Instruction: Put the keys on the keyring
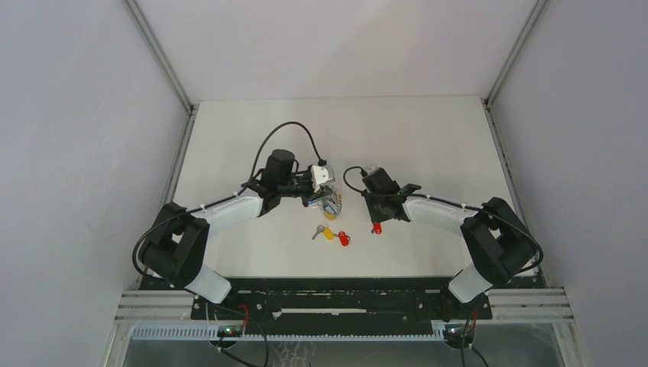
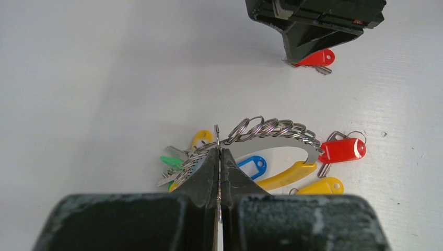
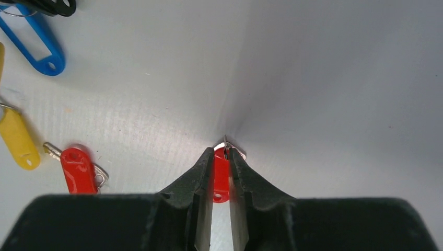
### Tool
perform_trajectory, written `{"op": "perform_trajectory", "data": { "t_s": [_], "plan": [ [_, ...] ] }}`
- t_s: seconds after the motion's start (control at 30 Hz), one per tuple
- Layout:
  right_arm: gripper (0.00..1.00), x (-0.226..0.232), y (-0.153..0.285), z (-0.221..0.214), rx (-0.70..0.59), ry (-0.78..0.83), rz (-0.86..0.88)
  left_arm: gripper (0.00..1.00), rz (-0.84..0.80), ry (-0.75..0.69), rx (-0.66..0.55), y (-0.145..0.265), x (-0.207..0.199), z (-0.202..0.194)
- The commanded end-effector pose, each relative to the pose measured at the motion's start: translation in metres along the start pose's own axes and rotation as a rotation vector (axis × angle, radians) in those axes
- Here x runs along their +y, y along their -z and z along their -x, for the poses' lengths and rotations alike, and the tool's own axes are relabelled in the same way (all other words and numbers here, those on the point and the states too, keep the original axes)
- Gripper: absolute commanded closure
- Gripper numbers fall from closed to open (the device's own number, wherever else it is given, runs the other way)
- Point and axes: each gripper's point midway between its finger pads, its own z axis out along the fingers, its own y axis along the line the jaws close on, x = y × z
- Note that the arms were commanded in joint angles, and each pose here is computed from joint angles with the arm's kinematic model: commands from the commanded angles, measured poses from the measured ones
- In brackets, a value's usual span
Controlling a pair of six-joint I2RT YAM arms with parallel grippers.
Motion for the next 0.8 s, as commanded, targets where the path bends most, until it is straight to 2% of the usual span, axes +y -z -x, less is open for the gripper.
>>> {"op": "perform_trajectory", "data": {
  "t_s": [0.0,0.77],
  "plan": [
    [0.85,-0.0004,-0.0058,0.0076,-0.035,0.018,-0.018,1.00,0.006,-0.030,-0.050,0.0059,0.0006,0.0161],
    [0.91,0.0008,-0.0081,-0.0013,-0.010,0.054,-0.040,1.00,0.007,-0.029,-0.051,0.0069,0.0002,0.0168]
  ]
}}
